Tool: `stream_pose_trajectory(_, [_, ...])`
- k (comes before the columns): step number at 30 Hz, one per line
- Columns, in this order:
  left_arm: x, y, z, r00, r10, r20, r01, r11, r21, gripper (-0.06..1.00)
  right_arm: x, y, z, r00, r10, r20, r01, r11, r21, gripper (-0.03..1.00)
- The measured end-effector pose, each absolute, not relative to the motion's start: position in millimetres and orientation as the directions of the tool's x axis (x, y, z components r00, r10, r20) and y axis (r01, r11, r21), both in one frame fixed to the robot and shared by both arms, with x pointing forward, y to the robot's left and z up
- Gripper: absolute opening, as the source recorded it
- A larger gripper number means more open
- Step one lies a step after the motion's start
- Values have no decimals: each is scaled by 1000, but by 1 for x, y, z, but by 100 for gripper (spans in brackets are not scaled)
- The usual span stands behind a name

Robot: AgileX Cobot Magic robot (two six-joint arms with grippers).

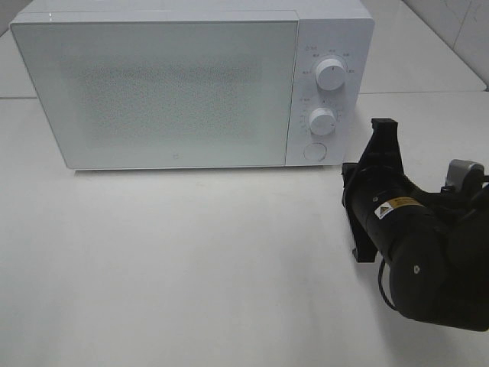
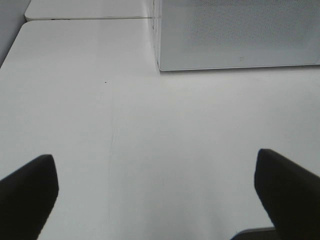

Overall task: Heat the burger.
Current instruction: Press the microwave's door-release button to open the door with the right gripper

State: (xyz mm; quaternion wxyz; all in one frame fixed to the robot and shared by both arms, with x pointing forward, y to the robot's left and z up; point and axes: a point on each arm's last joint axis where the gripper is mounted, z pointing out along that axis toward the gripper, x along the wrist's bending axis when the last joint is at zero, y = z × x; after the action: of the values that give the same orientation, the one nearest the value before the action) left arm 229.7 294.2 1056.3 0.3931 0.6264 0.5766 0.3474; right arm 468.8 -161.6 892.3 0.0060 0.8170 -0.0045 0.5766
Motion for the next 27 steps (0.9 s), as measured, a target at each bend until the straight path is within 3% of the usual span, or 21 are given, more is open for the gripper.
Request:
stream_pose_trajectory(11, [230, 294, 1056, 94, 995, -18, 449, -26, 893, 99, 498, -141, 877, 371, -26, 928, -23, -1000, -19, 1])
stream_pose_trajectory(27, [230, 294, 1056, 94, 995, -18, 449, -26, 893, 99, 540, -149, 879, 390, 2, 921, -23, -1000, 12, 1])
